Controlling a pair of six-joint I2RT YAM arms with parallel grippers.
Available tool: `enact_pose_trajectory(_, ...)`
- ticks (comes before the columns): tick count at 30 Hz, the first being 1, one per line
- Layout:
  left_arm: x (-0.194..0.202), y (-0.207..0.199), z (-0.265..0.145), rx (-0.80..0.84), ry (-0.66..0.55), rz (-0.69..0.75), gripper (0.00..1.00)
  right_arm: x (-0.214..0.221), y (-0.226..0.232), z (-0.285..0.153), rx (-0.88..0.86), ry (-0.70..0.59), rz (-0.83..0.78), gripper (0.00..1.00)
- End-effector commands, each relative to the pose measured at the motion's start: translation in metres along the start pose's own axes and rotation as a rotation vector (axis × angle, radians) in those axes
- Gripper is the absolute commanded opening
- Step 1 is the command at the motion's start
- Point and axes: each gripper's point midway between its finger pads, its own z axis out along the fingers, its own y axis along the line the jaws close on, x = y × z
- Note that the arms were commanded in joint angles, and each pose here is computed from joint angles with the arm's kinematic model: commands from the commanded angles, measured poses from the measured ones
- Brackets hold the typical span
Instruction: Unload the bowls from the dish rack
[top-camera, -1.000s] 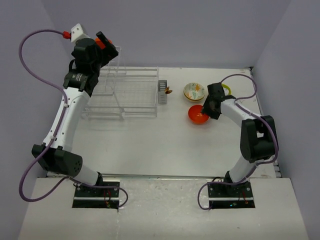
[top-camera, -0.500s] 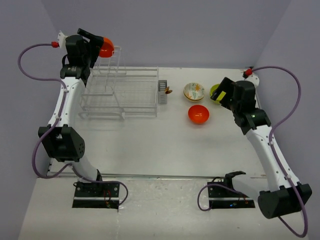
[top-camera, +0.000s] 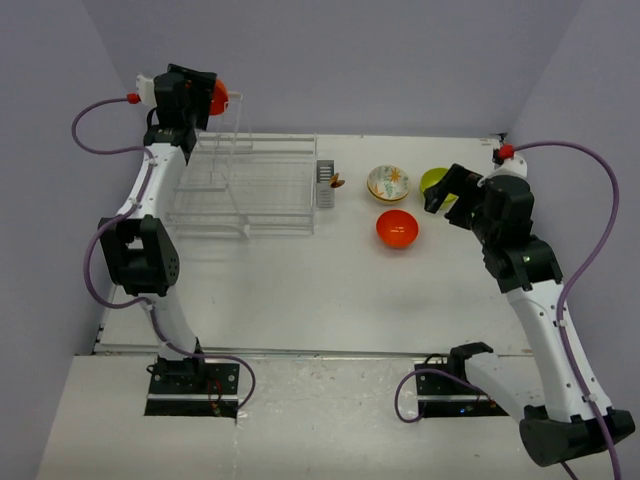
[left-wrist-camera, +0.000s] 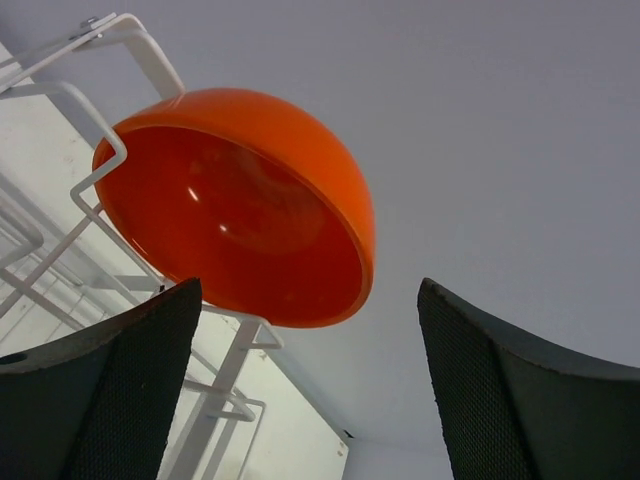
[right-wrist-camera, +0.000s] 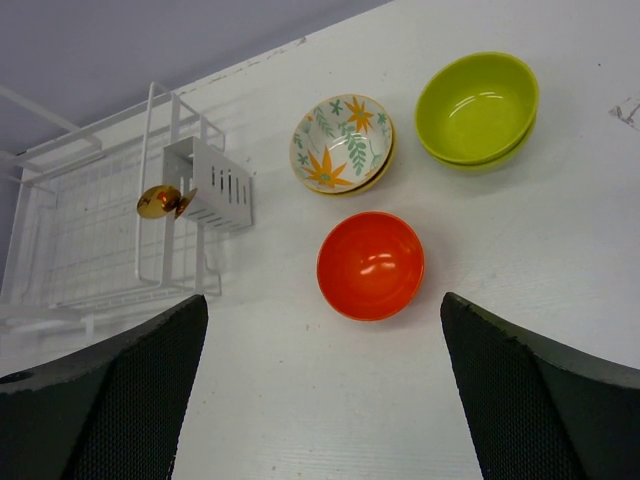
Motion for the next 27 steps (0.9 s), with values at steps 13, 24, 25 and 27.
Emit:
enact_pose_trajectory(13, -0.026, -0.039, 0.034, 0.120, -0.131, -0.037, 0.54, -0.006, 0.013, -0.011, -0.083, -0.020, -0.031, 0.99)
enact_pose_trajectory(24, -0.031, -0.049, 0.028, 0.174, -0.154, -0.088, 0.00, -0.023, 0.019, -0.037, -0.122, -0.087, -0.030, 0.99)
enact_pose_trajectory(25, -0.030, -0.052, 0.026, 0.186, -0.141, -0.092, 0.00, -0.023, 0.019, -0.038, -0.124, -0.088, -0.032, 0.99)
enact_pose_trajectory(27, -0.028, -0.053, 0.021, 0.205, -0.132, -0.101, 0.00, -0.027, 0.021, -0.043, -0.132, -0.100, -0.031, 0.99)
